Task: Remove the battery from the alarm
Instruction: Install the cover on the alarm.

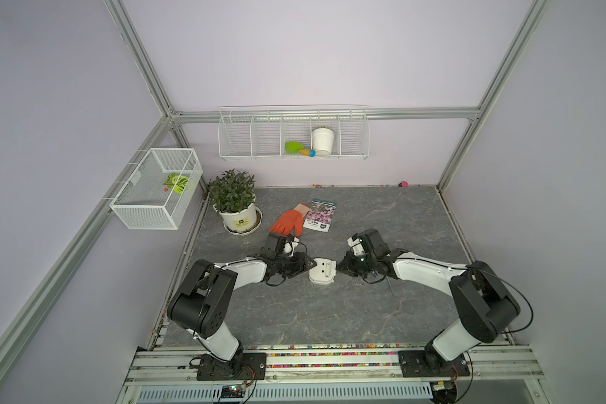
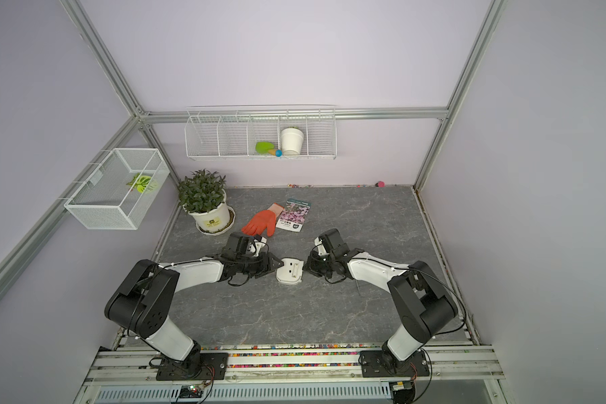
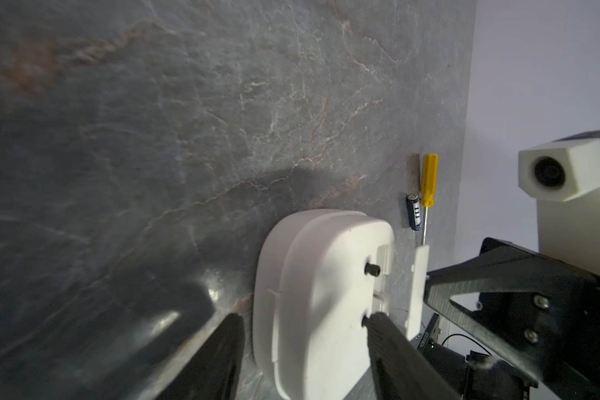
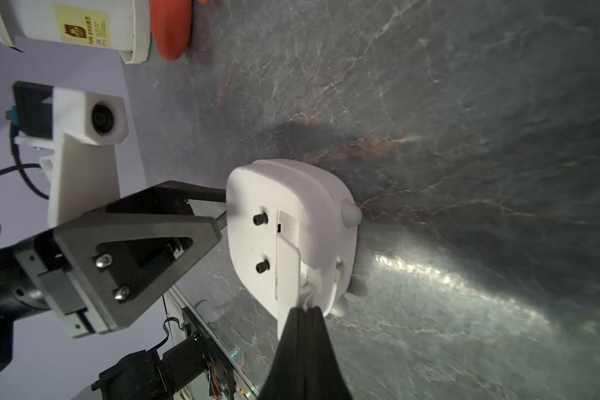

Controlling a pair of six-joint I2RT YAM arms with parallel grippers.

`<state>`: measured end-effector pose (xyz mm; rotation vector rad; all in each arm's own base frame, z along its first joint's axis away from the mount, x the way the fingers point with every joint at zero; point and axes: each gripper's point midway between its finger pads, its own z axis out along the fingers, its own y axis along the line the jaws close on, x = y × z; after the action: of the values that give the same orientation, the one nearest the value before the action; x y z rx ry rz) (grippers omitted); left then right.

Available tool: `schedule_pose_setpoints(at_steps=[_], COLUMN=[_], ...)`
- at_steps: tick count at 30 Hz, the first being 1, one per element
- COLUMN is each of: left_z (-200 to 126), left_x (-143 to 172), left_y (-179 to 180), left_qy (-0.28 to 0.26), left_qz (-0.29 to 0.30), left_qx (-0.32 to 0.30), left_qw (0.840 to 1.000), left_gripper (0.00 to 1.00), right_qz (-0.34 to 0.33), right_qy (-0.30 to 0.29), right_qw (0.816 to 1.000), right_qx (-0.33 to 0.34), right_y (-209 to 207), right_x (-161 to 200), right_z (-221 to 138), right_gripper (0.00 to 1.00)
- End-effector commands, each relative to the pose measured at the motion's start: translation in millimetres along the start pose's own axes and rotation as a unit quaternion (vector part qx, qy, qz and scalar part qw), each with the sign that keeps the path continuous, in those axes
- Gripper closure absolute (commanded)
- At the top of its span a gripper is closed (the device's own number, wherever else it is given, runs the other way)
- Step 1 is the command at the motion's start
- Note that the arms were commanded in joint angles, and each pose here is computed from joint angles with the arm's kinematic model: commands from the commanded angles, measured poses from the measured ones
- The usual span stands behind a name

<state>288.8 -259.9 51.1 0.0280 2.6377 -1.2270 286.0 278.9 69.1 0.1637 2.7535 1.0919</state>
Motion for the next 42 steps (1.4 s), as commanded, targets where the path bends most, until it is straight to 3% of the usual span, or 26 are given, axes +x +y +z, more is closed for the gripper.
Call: schedule_pose_setpoints(at_steps=[1, 27, 42], left_z=[7.5, 16.9, 19.8], left_x=[-2.1, 9.2, 10.9], left_y=[-9.8, -11.1, -13.0], left_qy=[0.005, 0.009, 0.013], left_qz=[0.013, 0.017, 0.018], left_qx=[0.014, 0.005, 0.008], left_qw=[1.000, 1.000, 1.000], left_gripper=[0.42, 0.45, 0.45], right_qz=[0.015, -0.045, -0.052], right_qy=[0.005, 0.053, 0.050], right_qw=[1.000, 0.992, 0.993], right_qx=[0.016, 0.101, 0.098], right_y=[-2.1, -12.7, -6.1], right_x=[1.3, 3.0, -0.9], right_z=[4.0, -0.5, 5.9], right_gripper=[0.99, 1.00, 1.00])
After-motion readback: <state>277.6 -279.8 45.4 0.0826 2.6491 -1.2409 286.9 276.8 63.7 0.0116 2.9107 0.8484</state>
